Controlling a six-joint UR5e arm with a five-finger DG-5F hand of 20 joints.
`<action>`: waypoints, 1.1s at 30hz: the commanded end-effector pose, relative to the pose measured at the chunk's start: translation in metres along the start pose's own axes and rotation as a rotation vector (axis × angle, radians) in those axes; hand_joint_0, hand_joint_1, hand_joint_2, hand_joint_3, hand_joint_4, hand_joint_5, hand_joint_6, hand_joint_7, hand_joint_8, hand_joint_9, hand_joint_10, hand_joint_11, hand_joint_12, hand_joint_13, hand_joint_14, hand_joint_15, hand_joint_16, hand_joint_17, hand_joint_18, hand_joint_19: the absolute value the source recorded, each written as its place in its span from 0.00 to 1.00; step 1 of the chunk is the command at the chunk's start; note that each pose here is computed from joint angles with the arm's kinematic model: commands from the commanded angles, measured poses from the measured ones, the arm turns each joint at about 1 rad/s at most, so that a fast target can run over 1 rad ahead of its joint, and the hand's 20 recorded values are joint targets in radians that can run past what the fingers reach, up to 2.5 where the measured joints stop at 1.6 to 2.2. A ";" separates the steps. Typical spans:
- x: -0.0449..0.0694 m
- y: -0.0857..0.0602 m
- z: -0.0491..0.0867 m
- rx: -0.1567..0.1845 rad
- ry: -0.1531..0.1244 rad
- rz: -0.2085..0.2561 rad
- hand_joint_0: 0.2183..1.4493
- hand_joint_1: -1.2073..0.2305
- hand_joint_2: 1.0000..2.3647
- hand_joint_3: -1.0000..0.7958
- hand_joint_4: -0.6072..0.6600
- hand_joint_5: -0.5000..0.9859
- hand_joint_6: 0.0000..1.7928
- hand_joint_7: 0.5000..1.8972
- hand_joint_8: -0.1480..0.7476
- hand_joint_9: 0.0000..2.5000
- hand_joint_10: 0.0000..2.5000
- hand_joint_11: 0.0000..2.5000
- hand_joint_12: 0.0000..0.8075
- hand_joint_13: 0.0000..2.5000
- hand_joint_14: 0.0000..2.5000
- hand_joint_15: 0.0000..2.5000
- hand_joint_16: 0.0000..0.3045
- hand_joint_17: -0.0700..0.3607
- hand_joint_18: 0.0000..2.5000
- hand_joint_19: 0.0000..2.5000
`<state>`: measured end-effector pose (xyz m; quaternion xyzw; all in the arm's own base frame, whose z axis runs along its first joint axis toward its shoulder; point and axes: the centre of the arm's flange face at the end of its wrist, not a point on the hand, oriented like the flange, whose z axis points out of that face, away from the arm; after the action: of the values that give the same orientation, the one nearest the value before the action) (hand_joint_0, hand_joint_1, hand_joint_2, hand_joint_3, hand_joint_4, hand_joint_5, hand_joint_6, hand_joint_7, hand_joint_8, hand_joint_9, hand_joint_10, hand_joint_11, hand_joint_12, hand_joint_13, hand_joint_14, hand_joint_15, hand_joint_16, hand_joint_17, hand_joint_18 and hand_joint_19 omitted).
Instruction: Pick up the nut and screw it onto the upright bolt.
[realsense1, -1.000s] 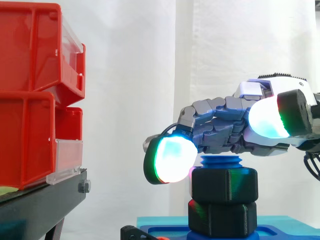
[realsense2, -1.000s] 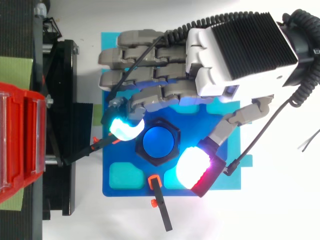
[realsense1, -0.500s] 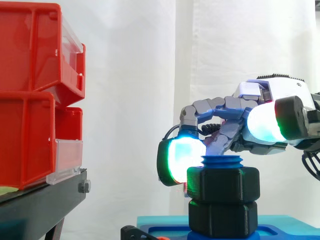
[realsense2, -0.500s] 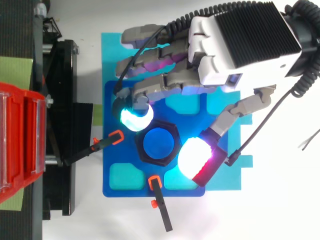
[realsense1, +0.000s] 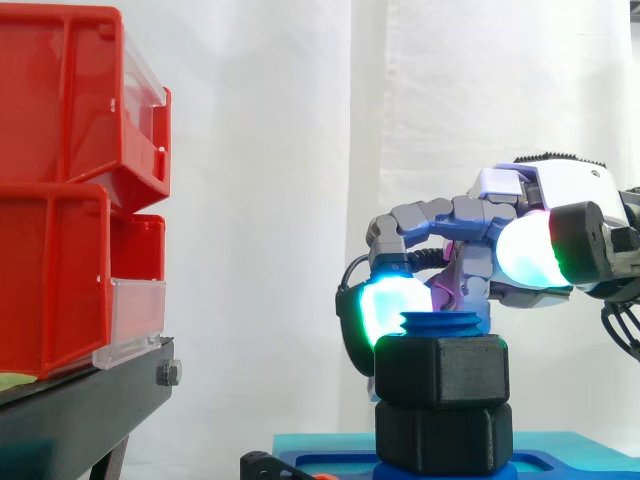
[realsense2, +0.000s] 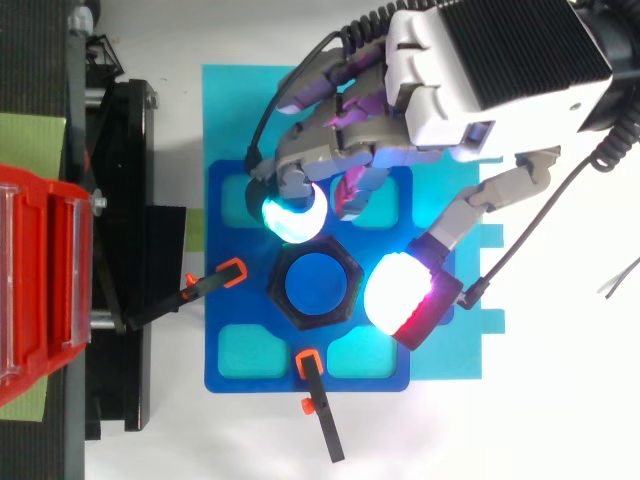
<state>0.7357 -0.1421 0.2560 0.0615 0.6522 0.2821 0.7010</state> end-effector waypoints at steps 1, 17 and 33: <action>-0.005 -0.003 -0.002 -0.004 0.000 -0.002 0.21 0.53 0.00 0.28 0.53 0.42 0.28 0.62 0.33 0.62 0.00 0.00 0.14 0.40 0.00 0.00 0.03 0.20 0.31 0.01; -0.044 -0.002 0.006 -0.018 0.002 -0.008 0.18 0.56 0.00 0.28 0.64 0.34 0.28 0.40 0.44 0.62 0.00 0.02 0.28 0.42 0.00 0.00 0.07 0.27 0.29 0.02; -0.043 0.020 0.023 -0.013 0.022 0.005 0.14 0.57 0.00 0.28 0.53 0.19 0.28 0.01 0.29 0.06 0.00 0.00 0.38 0.00 0.00 0.00 0.15 0.40 0.00 0.00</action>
<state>0.7530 -0.1485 0.3159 0.0535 0.6531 0.2871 0.6987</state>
